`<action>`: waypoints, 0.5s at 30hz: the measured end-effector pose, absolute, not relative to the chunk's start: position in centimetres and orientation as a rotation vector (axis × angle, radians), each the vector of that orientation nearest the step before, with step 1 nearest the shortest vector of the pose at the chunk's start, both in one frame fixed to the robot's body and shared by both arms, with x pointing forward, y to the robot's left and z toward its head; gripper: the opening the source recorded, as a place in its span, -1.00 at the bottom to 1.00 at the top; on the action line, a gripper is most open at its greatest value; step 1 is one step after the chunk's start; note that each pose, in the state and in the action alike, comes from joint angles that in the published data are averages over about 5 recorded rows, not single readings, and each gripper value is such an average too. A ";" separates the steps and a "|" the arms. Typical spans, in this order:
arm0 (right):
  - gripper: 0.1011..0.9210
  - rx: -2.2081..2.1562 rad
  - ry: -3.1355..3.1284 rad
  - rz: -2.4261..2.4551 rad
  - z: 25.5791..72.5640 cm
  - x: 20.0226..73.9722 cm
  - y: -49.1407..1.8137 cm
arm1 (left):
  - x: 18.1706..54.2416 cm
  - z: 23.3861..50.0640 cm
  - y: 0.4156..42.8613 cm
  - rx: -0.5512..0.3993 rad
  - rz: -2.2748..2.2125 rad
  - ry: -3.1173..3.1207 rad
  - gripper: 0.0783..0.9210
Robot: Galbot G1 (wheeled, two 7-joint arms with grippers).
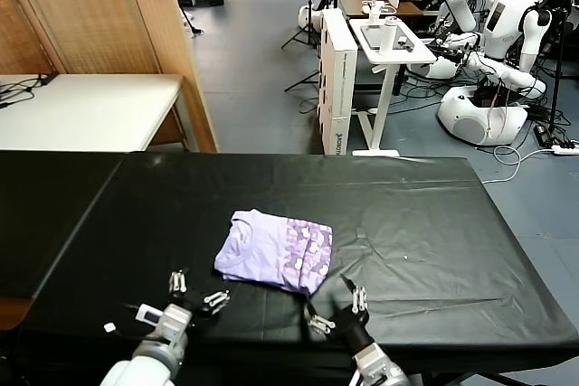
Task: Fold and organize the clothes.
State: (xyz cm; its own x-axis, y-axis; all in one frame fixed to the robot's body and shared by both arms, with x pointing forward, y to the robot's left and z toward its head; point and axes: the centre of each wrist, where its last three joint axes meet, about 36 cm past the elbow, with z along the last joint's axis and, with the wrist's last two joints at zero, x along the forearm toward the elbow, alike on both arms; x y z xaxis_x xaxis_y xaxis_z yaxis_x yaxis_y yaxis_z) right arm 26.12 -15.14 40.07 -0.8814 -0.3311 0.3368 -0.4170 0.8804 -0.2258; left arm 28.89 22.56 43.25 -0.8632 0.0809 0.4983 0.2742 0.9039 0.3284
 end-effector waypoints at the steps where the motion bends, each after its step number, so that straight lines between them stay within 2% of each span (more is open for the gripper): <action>1: 0.97 0.561 -2.762 0.424 40.1 26.2 -15.1 | 29.0 43.2 22.6 -0.257 -0.540 -2.580 0.97; 15: 0.97 0.534 -2.763 0.412 39.8 26.1 -14.9 | 29.7 41.9 22.6 -0.244 -0.530 -2.562 0.97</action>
State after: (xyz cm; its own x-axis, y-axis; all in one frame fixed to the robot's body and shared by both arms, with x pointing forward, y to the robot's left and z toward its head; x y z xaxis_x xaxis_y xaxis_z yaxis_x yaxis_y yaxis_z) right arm 26.08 -14.89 39.83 -0.8871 -0.3142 0.3380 -0.3991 0.8901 -0.2201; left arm 29.69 22.63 41.86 -0.8548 0.0701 0.5142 0.2685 0.9077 0.3226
